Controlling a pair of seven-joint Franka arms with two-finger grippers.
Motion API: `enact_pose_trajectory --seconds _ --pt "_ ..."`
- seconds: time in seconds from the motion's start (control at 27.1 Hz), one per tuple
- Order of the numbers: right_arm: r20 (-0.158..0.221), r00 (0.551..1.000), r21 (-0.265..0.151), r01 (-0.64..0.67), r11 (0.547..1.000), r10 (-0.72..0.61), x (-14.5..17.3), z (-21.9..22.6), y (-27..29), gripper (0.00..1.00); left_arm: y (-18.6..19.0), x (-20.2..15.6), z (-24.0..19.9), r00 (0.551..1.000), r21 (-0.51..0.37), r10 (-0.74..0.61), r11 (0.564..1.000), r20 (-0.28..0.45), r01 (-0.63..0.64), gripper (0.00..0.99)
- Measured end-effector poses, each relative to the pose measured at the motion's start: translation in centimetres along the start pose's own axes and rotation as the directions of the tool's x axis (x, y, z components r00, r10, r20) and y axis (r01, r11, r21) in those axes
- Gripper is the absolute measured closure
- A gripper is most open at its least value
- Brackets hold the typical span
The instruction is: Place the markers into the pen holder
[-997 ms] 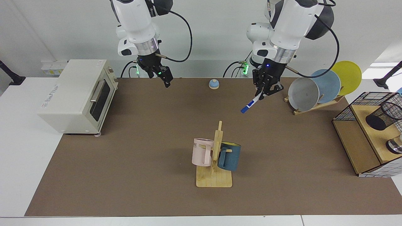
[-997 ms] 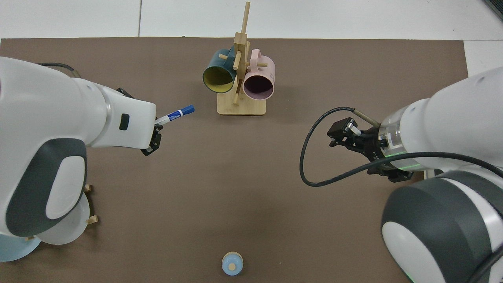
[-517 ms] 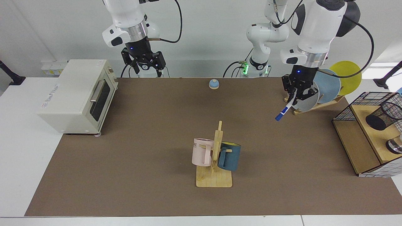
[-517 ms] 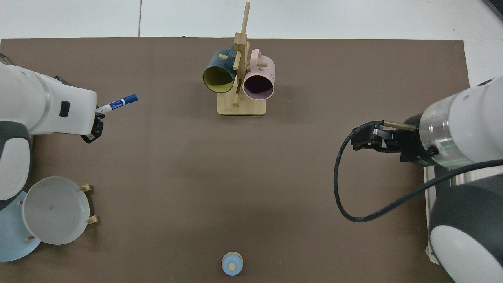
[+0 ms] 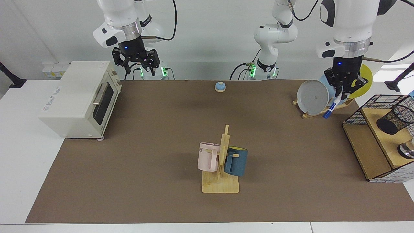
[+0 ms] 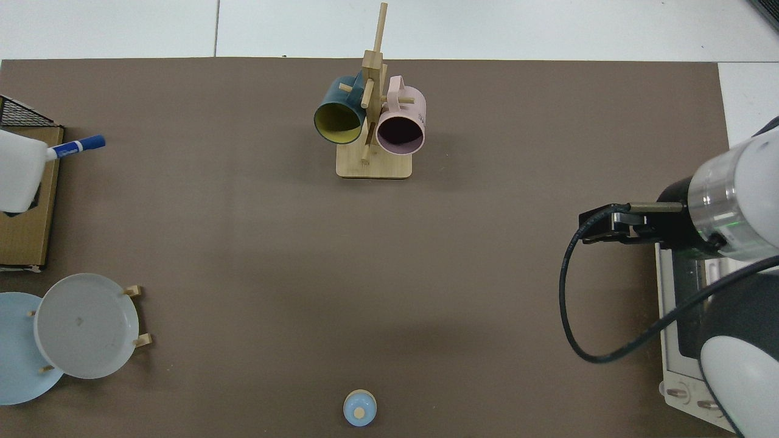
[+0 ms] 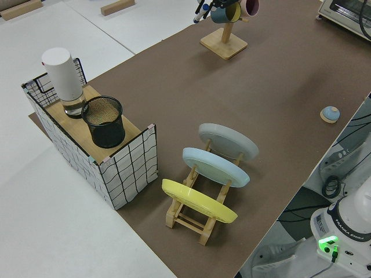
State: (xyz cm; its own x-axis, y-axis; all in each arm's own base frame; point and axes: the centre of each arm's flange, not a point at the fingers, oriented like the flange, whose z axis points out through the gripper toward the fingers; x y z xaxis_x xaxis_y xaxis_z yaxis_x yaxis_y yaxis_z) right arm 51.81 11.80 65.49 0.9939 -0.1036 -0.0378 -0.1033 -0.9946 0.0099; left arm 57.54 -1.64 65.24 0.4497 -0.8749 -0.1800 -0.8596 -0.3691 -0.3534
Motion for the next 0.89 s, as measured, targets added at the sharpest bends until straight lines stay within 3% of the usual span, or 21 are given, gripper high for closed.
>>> enact_pose_trajectory --seconds 0.37,0.74,0.89 --pt "-0.004 1.0 0.0 -0.025 1.0 0.025 0.4 -0.2 1.4 0.01 -2.4 -4.8 -0.5 0.971 0.071 0.133 0.986 0.196 -0.15 0.815" --pt "-0.02 0.999 0.006 -0.032 0.999 0.032 0.7 -0.4 1.7 0.01 -4.3 -8.6 -0.5 0.892 0.098 0.225 0.954 0.392 -0.284 0.815" --pt "-0.025 0.999 0.007 -0.036 0.999 0.037 0.9 -0.5 2.1 0.01 -5.3 -10.7 0.0 0.861 0.083 0.279 0.935 0.426 -0.345 0.815"
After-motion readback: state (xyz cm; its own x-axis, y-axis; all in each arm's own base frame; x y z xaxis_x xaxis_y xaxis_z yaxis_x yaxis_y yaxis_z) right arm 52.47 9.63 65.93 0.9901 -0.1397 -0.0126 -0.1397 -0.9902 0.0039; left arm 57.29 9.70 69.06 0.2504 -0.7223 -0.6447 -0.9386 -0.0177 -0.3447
